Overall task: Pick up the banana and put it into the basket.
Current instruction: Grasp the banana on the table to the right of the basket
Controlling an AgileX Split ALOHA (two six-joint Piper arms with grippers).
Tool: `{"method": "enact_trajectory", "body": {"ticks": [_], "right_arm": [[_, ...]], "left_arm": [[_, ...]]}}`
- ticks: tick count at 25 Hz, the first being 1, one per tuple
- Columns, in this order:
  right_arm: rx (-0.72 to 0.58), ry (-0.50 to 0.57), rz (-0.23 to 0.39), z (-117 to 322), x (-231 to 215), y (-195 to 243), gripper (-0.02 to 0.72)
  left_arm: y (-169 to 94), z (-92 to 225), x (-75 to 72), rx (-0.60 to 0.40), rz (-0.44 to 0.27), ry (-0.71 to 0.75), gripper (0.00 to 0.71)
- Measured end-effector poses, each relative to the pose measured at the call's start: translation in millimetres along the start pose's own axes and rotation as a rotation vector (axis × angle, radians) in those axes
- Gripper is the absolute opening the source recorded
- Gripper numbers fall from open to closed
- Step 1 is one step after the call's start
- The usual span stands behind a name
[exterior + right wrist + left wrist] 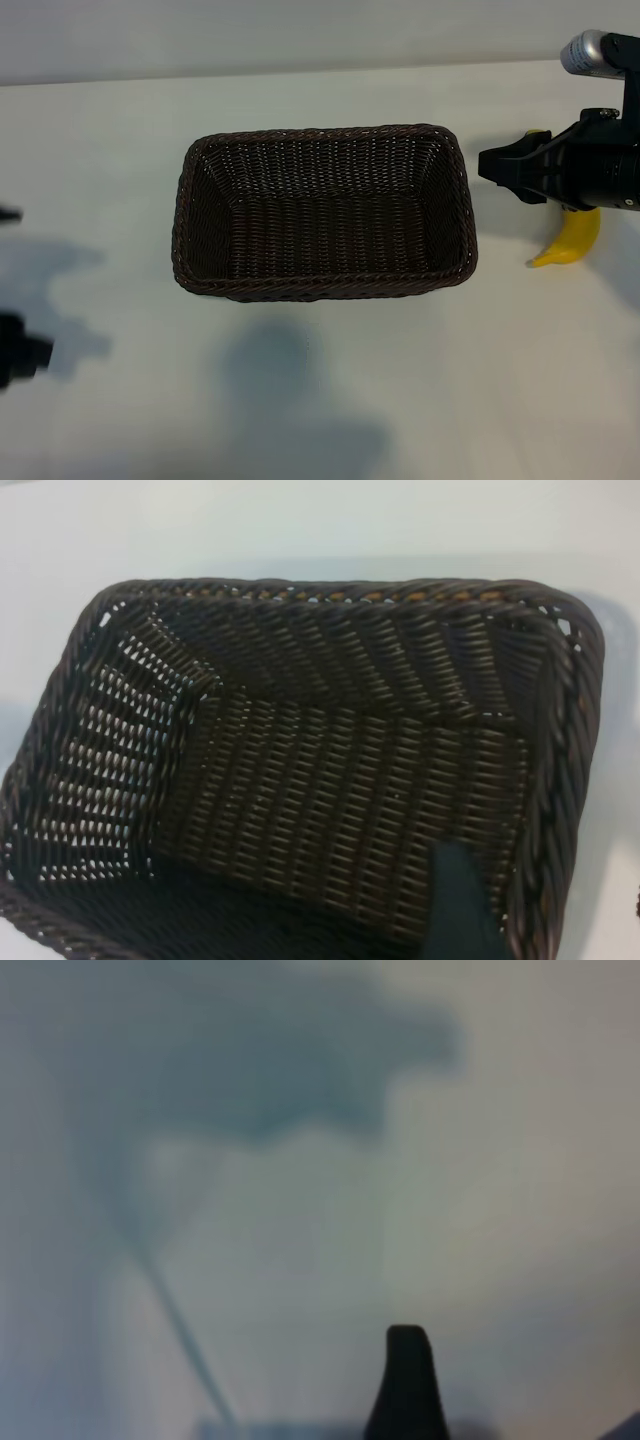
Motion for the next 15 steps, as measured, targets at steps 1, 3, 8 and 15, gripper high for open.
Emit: {"method": "enact_trajectory", "body": {"ticks": [1,3,8,15], "right_arm": [[0.000,0.000,0.000,0.0,0.0,0.0,0.434],[0.000,0.000,0.000,0.0,0.0,0.0,0.434],[0.000,0.000,0.000,0.0,0.0,0.0,0.434],[0.000,0.000,0.000,0.0,0.0,0.0,0.434]], "left_arm": [[-2.3,10.4,-0.3,-0.022,0.007,-0.003,0.584],[-11.6,30.3,0.4,-0.102,0.009,-0.001,0.584],[-32.7,59.5,0.5,-0.295,0.023,-0.005,0.584],[-56.7,89.4,1.5,-0.526,0.029,-0.001,0.583]]}}
Point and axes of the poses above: a point on each arm's last joint axis where the gripper is mounted, y pointing out along that axis toward the gripper, x along the wrist's bending axis when the last joint is at zero, z = x × y, the point moved 1 cm from there along y, pointing out along that axis toward the gripper
